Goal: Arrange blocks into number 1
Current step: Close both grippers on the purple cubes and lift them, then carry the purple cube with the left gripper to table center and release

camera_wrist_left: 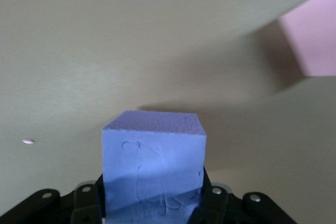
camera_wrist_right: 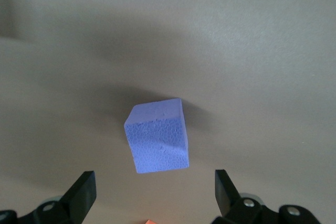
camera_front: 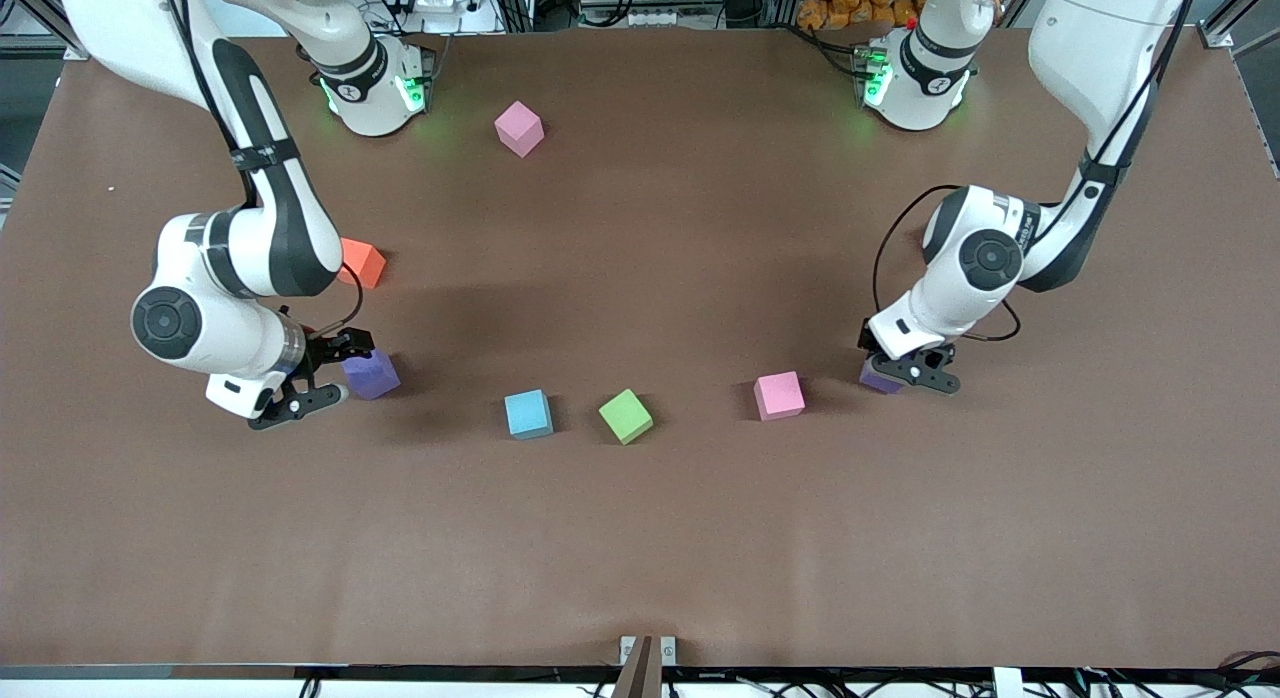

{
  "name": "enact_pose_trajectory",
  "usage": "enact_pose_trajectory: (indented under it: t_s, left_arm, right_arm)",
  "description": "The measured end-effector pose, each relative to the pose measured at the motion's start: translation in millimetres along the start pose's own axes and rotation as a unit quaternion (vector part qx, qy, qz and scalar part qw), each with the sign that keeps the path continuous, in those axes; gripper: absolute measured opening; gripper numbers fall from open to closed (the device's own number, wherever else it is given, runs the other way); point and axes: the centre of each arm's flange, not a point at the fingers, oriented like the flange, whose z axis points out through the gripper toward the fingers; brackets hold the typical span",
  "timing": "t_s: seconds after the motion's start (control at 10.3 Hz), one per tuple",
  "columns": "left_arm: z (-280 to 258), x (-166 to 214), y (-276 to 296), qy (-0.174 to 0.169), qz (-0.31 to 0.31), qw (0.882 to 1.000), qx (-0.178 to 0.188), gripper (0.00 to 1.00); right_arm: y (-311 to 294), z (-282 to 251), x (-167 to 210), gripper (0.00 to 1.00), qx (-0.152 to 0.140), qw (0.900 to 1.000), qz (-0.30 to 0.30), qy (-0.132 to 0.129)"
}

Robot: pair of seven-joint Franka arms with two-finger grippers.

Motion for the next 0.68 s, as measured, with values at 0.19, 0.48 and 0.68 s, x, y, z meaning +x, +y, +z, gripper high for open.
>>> enact_pose_trajectory:
  t_s: [0.19,0.48,0.68]
  left_arm:
    - [-38,-8,91,-0.027,-0.024,0.999,0.002,0.6]
    - [-69,-52,231,-0.038,-0.074,0.997,-0.006,0.6]
    - [-71,-84,286,-0.048,-0.077,0.996,-0.012,0.6]
  right_arm:
    - [1,17,3,1.0,0.0,1.0,0.0,-0.008]
    - [1,37,9,1.0,-0.004,1.0,-0.002,-0.008]
    - [-5,45,14,1.0,-0.008,1.0,-0.008,0.0]
